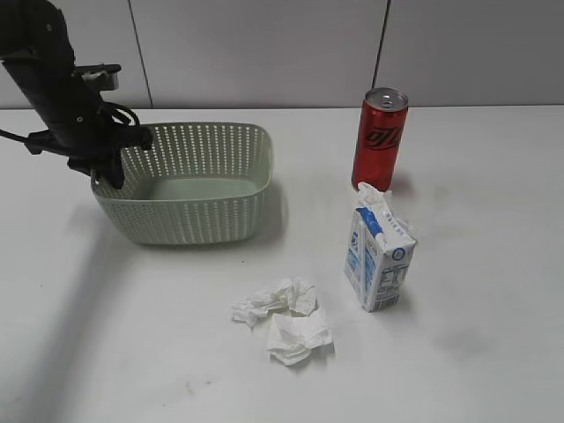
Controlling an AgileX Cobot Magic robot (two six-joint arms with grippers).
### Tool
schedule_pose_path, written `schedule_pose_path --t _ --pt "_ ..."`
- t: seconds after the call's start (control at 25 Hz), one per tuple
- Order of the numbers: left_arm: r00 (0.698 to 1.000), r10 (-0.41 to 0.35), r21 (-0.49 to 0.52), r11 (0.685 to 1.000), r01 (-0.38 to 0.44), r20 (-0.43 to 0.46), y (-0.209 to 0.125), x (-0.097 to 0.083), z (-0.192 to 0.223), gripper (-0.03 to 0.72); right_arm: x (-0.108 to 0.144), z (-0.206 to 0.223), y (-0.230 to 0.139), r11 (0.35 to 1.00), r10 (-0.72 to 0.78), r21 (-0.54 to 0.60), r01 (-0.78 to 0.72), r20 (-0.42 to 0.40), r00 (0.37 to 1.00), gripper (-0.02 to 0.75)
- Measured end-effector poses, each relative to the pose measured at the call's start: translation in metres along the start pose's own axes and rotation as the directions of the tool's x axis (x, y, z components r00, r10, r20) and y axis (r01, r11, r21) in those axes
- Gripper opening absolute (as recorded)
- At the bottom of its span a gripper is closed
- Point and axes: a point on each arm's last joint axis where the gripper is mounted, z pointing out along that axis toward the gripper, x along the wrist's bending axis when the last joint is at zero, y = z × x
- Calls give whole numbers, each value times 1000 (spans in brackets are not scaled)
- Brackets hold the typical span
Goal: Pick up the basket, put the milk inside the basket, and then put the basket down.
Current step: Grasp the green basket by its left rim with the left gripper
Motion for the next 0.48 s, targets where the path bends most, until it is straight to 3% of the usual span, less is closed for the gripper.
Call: schedule_pose_path --t 0.48 --pt "999 -23 -2 1000 23 28 -5 -7 -35 0 0 0 0 1000 0 0 0 0 1000 573"
